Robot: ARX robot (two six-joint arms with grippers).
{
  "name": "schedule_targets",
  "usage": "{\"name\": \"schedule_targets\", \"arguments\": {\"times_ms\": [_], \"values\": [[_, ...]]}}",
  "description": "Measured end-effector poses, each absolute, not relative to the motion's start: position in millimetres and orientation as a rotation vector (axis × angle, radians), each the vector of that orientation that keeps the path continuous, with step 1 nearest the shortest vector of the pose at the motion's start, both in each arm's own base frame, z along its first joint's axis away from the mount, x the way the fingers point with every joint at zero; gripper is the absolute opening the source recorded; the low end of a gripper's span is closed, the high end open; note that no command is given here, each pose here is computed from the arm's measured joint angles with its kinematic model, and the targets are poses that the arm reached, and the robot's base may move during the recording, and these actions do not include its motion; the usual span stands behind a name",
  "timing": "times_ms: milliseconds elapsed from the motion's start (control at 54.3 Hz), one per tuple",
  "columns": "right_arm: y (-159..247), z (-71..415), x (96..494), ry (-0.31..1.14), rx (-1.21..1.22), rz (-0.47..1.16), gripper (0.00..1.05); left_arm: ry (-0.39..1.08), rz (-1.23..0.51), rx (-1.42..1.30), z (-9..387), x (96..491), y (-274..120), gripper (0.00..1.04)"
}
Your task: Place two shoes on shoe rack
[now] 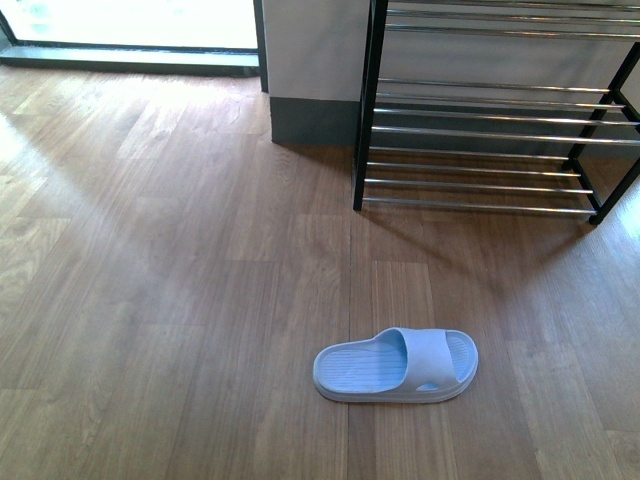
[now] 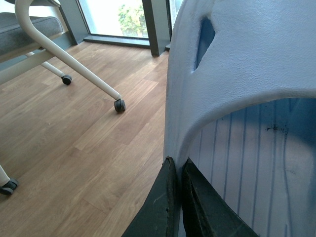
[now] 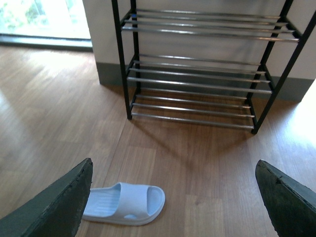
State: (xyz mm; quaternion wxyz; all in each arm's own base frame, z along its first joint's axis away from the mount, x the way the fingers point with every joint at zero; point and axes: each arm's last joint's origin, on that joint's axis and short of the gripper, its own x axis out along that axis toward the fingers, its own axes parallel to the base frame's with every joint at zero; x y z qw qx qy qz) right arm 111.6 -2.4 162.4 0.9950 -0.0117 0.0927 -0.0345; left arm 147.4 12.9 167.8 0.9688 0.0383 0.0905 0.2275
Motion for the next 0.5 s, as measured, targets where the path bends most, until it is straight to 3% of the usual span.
{"name": "schedule_targets", "arguments": {"times_ms": [203,332,498], "values": [[-11.5,175.4,185.2,0.213,-0.138,-0.104,0.96,0.183,0.46,0.077,167.8,147.4,12.9,0.02],[-16.6,128.5,250.0,0.452,-0.17,-0.114,0.96,0.183,0.46,0.077,167.8,147.4,12.9,0.02],[-20.0,64.9,299.9,0.693,-0.182,-0.116,0.96,0.183,0.46,0.077,167.8,147.4,12.9,0.02]]}}
